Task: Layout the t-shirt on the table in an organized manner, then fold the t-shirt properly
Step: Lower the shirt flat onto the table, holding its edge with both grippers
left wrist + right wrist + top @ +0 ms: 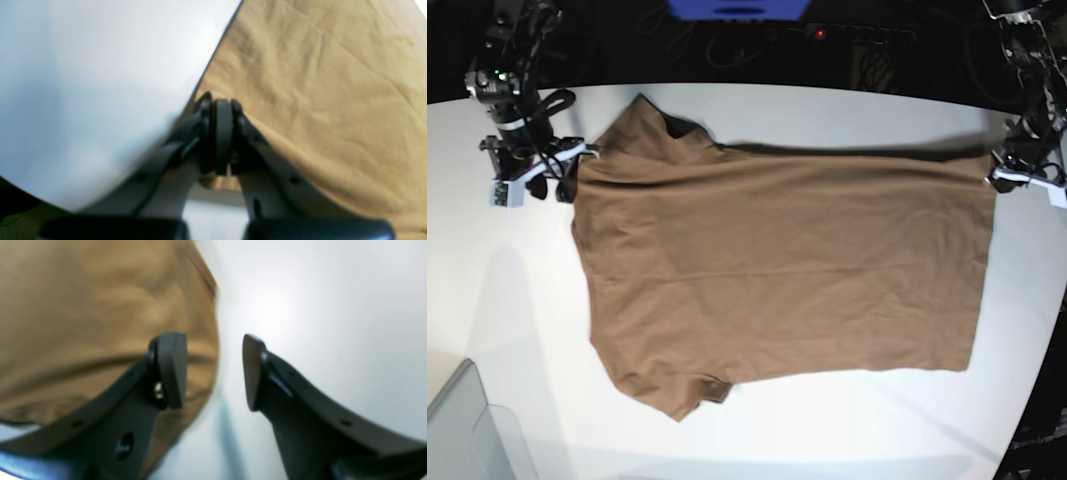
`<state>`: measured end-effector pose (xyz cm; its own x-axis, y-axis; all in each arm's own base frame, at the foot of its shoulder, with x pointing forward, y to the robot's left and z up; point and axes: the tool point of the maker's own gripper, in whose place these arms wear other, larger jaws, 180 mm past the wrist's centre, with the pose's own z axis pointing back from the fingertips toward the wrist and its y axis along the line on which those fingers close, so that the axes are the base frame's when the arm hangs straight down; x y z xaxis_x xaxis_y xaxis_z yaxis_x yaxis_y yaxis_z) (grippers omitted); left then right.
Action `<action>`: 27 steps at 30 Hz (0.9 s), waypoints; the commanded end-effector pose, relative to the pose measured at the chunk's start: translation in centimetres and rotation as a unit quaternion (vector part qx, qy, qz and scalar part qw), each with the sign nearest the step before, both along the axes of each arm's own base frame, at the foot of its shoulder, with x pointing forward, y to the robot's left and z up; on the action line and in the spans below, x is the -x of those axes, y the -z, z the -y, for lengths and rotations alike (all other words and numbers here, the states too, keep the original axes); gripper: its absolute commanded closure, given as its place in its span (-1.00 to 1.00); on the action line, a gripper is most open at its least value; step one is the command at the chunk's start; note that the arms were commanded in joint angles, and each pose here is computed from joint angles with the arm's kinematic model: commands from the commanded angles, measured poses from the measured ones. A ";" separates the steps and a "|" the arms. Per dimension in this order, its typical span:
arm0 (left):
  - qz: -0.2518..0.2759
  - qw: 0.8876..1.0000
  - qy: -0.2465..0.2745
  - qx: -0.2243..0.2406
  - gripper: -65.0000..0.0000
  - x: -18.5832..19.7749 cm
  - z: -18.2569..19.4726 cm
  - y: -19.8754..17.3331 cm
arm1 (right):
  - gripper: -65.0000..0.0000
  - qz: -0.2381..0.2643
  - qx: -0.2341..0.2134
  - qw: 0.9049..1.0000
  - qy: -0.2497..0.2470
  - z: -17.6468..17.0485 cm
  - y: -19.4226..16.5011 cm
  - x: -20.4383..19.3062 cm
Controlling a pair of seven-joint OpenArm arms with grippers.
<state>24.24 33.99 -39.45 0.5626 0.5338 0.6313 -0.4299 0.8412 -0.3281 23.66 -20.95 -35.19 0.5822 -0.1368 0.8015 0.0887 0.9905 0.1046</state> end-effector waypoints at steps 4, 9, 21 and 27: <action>0.019 1.000 0.000 -0.011 0.98 -0.7 -0.6 -1.3 | 0.16 -0.001 -0.002 1.000 -0.012 -1.4 -0.7 1.7; 0.019 1.000 0.000 -0.010 0.98 -0.7 -0.6 -1.2 | 0.16 -0.046 -0.038 0.996 -0.059 -5.7 2.0 3.9; 0.017 1.000 0.000 -0.012 1.00 -0.6 -0.6 -1.2 | 0.16 -0.132 -0.091 0.986 -0.045 -7.9 7.9 7.5; 0.009 1.000 0.000 -0.011 1.00 0.0 -0.6 -0.8 | 0.24 -0.156 -0.101 0.982 -0.042 -8.3 9.5 8.5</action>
<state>23.67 33.93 -39.84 0.5717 0.5338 0.6231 -0.4350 0.8411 -0.3214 16.81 -12.93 -43.40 0.7546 -0.2406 0.6105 0.0644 0.9530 0.2959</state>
